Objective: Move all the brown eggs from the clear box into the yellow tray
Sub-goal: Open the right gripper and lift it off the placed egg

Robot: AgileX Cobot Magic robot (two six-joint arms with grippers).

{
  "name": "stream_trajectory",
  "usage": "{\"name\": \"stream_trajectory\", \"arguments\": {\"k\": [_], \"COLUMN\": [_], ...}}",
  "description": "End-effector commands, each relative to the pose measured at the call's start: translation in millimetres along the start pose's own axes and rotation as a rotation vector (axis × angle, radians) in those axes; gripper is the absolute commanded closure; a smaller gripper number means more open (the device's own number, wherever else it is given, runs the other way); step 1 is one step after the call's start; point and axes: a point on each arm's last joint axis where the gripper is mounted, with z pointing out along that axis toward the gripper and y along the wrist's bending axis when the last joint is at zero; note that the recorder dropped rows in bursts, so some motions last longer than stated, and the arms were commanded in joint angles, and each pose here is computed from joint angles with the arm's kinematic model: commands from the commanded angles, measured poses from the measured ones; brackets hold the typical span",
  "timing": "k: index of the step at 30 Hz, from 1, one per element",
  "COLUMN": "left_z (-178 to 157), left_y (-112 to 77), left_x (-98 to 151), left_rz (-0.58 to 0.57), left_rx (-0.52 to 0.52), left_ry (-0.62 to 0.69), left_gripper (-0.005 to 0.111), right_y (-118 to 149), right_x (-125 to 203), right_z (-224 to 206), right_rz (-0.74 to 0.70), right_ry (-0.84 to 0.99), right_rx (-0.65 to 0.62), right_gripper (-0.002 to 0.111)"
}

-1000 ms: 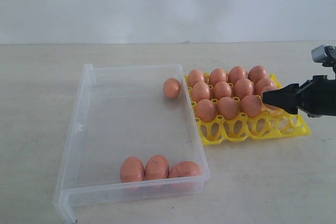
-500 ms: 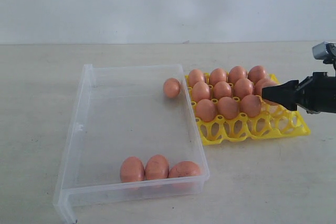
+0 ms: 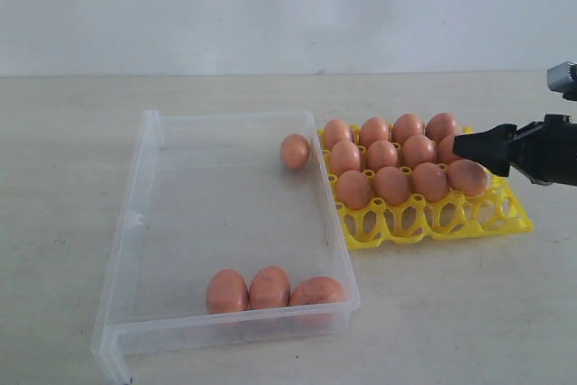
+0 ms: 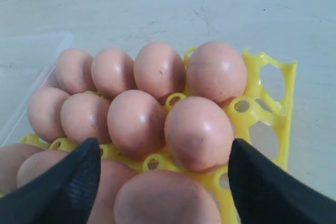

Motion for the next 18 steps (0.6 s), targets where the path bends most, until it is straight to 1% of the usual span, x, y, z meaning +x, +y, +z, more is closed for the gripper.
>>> {"name": "stream_trajectory", "arguments": {"k": [1,2,3,5,7,8,10,13,15,16,18], "left_z": [0.3,0.3,0.3,0.3,0.3,0.3,0.3,0.3,0.3,0.3,0.3], "left_y": [-0.6,-0.6,-0.6,-0.6,-0.6,-0.6,-0.6,-0.6,-0.6,-0.6,-0.6], "left_x": [0.2,0.2,0.2,0.2,0.2,0.2,0.2,0.2,0.2,0.2,0.2], "left_rz": [-0.01,-0.01,-0.01,-0.01,-0.01,-0.01,-0.01,-0.01,-0.01,-0.01,-0.01], "left_rx": [0.007,0.007,0.007,0.007,0.007,0.007,0.007,0.007,0.007,0.007,0.007], "left_ry": [-0.006,-0.006,-0.006,-0.006,-0.006,-0.006,-0.006,-0.006,-0.006,-0.006,-0.006], "left_gripper": [0.111,0.111,0.111,0.111,0.111,0.111,0.111,0.111,0.111,0.111,0.111], "right_y": [-1.8,0.2,2.5,7.2,10.5,11.6,13.8,21.2,32.7,36.4,38.1], "right_x": [-7.1,-9.3,-11.5,-17.8,-22.2,-23.5,-26.6,-36.7,-44.3,-47.0,-47.8], "right_z": [-2.7,-3.5,-4.3,-7.7,-11.4,-13.4,-17.8,-24.8,-26.5,-26.6,-28.1], "right_rz": [0.104,0.116,0.115,0.097,0.057,0.022,-0.031,-0.063,-0.113,-0.141,-0.16], "right_ry": [-0.051,-0.063,-0.077,-0.099,-0.099,-0.086,-0.064,-0.065,-0.042,-0.002,0.127], "right_rx": [0.013,-0.002,-0.02,-0.038,-0.031,-0.018,0.01,0.06,0.133,0.239,0.564], "right_gripper": [0.043,0.045,0.051,0.07,0.098,0.108,0.109,0.109,0.109,0.109,0.109]}}
